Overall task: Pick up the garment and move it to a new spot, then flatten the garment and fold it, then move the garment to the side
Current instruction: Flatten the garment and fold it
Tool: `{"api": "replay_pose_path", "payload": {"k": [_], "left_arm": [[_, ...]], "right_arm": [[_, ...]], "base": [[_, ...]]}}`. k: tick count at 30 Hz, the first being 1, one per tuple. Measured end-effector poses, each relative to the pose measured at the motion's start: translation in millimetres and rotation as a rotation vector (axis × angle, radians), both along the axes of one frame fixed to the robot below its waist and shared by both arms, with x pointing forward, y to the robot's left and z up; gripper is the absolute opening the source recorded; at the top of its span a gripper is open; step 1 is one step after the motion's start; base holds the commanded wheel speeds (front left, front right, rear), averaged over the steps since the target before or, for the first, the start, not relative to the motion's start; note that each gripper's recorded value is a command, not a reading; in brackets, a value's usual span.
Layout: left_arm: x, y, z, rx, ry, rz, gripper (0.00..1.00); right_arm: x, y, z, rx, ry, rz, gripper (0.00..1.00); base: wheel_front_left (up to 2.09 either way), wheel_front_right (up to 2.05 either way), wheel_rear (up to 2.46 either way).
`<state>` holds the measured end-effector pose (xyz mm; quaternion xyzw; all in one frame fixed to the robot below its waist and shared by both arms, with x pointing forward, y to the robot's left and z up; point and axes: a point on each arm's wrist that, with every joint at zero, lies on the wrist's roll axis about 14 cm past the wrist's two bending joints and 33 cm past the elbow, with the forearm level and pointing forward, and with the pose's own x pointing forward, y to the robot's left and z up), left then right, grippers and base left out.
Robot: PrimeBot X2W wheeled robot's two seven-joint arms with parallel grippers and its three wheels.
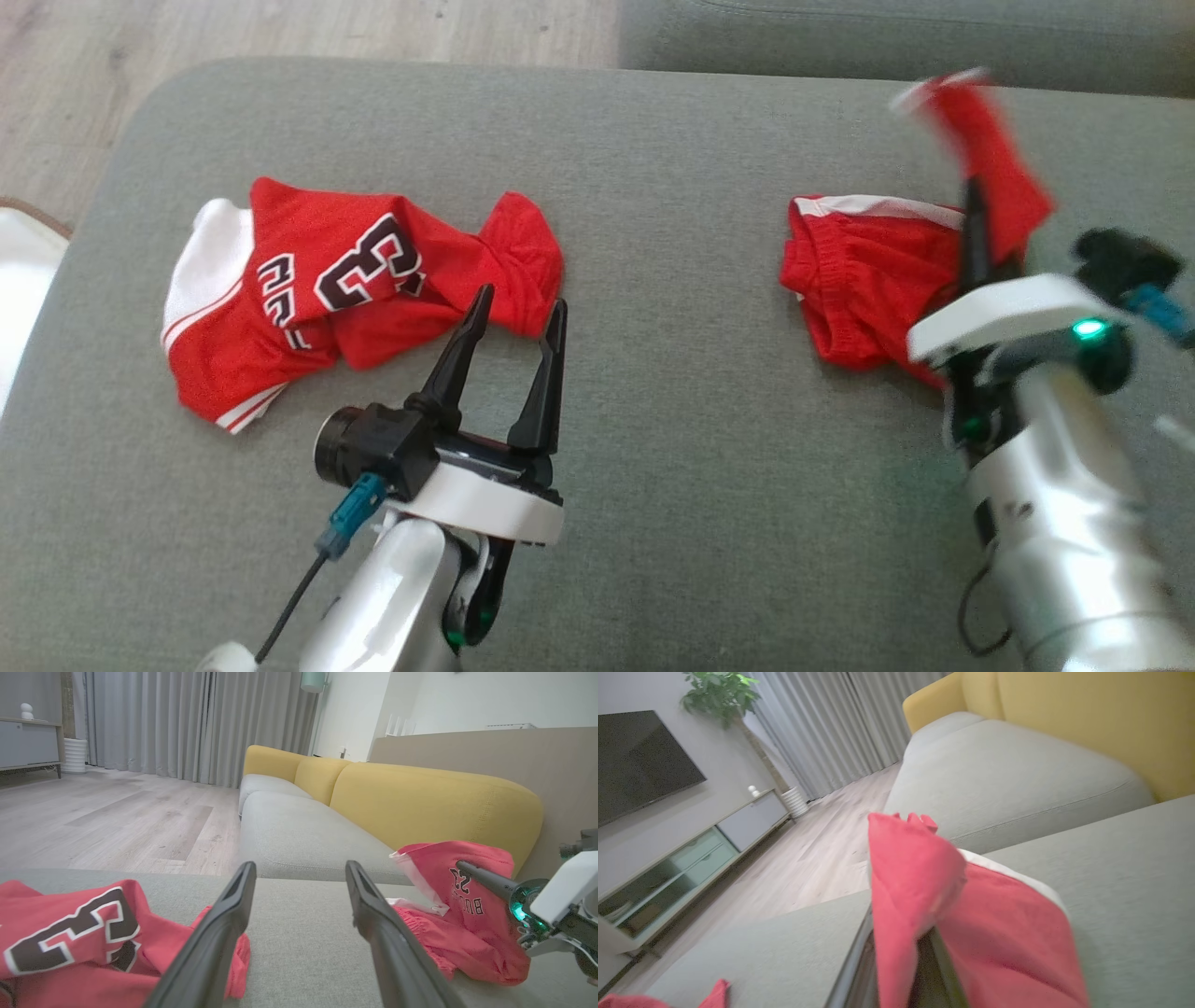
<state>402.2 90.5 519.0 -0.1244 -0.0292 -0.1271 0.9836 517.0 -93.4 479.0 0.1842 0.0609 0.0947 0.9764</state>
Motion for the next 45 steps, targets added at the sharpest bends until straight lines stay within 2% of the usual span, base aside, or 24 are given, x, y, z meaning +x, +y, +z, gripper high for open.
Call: {"api": "replay_pose_path", "payload": {"k": [3, 7, 15, 16, 17, 22, 24, 30, 34, 38, 41, 42, 45], "left_arm": [[-2, 5, -3, 0.005, 0.01, 0.014, 1.0], [-4, 11, -6, 0.009, 0.02, 0.03, 1.0], [-5, 14, -10, 0.011, 0.031, 0.04, 1.0], [-5, 13, -10, 0.011, 0.032, 0.037, 1.0], [-4, 12, -10, 0.008, 0.034, 0.034, 1.0], [-4, 6, -11, 0.005, 0.036, 0.016, 1.0], [-3, 2, -9, 0.004, 0.032, 0.006, 1.0], [0, -7, -3, -0.005, 0.014, -0.017, 1.0], [3, -13, 1, -0.01, 0.003, -0.033, 1.0], [3, -21, 4, -0.006, -0.009, -0.055, 1.0], [5, -26, 11, -0.006, -0.032, -0.067, 1.0], [5, -26, 11, -0.006, -0.032, -0.067, 1.0], [7, -31, 15, 0.004, -0.048, -0.081, 1.0]], "right_arm": [[-13, 28, -8, 0.028, 0.02, 0.086, 0.0], [-25, 47, -20, 0.007, 0.045, 0.175, 0.0], [-45, 61, -43, -0.128, 0.082, 0.323, 0.0], [-50, 65, -47, -0.151, 0.085, 0.35, 0.3], [-55, 68, -51, -0.18, 0.09, 0.377, 1.0], [-85, 79, -77, -0.351, 0.138, 0.523, 1.0], [-90, 75, -81, -0.409, 0.132, 0.545, 1.0], [-82, 66, -52, -0.359, 0.051, 0.478, 1.0], [-65, 43, -14, -0.283, -0.039, 0.356, 1.0], [-51, -12, 25, -0.258, -0.138, 0.168, 1.0], [-59, -52, 32, -0.271, -0.166, 0.041, 1.0], [-59, -52, 32, -0.271, -0.166, 0.041, 1.0], [-81, -81, 31, -0.25, -0.175, -0.095, 1.0]], "base": [[0.0, 0.0, 0.0], [0.0, 0.0, 0.0], [0.0, 0.0, 0.0], [0.0, 0.0, 0.0], [0.0, 0.0, 0.0], [0.0, 0.0, 0.0], [0.0, 0.0, 0.0], [0.0, 0.0, 0.0], [0.0, 0.0, 0.0], [0.0, 0.0, 0.0], [0.0, 0.0, 0.0], [0.0, 0.0, 0.0], [0.0, 0.0, 0.0]]}}
